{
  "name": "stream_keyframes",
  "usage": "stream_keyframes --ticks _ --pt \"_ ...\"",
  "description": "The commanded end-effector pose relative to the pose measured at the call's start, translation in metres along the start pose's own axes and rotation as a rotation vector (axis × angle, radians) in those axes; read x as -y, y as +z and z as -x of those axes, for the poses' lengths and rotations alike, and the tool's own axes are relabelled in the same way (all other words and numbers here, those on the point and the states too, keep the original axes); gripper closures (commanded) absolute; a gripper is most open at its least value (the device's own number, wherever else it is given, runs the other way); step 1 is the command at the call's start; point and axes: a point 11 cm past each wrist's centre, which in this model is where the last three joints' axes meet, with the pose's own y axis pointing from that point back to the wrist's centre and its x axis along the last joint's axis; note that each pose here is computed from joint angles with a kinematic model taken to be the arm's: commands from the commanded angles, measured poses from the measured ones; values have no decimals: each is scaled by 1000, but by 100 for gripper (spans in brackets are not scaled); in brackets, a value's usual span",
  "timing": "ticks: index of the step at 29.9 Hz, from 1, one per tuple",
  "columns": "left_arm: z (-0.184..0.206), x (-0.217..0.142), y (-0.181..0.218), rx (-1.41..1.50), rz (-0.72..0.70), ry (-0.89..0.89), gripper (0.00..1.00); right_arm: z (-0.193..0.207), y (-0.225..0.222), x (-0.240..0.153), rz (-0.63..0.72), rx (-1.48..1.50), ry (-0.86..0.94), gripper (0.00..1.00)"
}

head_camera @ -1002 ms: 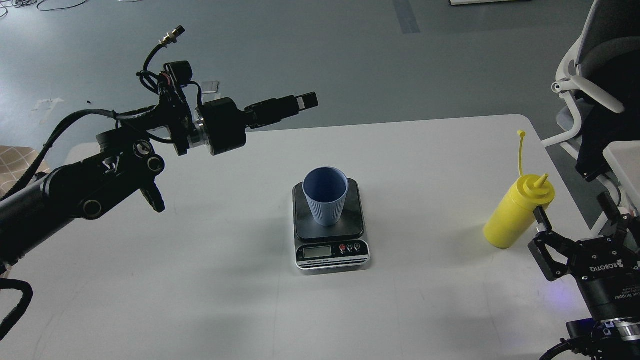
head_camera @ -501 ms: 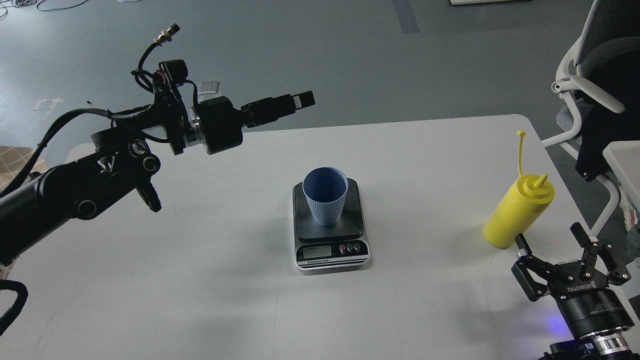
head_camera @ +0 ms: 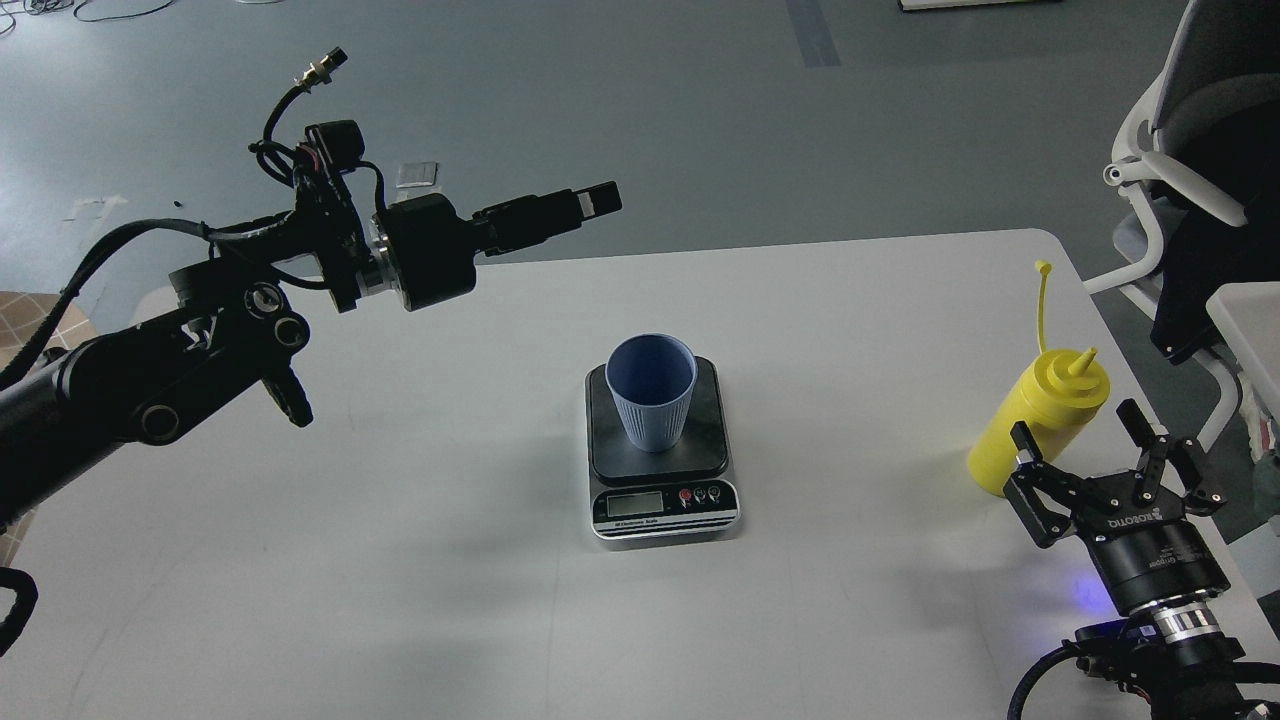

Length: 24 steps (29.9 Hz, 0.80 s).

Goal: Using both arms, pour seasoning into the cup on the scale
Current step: 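Move the right gripper down to the yellow squeeze bottle, then grasp the yellow bottle with the right gripper and lift it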

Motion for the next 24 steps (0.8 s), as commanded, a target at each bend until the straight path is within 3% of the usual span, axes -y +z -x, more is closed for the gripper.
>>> stream_keyframes --ticks 1,24 --pt "0 -3 -2 -2 -6 2 2 -6 -1 9 2 -1 13 0" --pt "-3 -7 -4 1 -16 11 2 -27 0 34 36 -43 79 1"
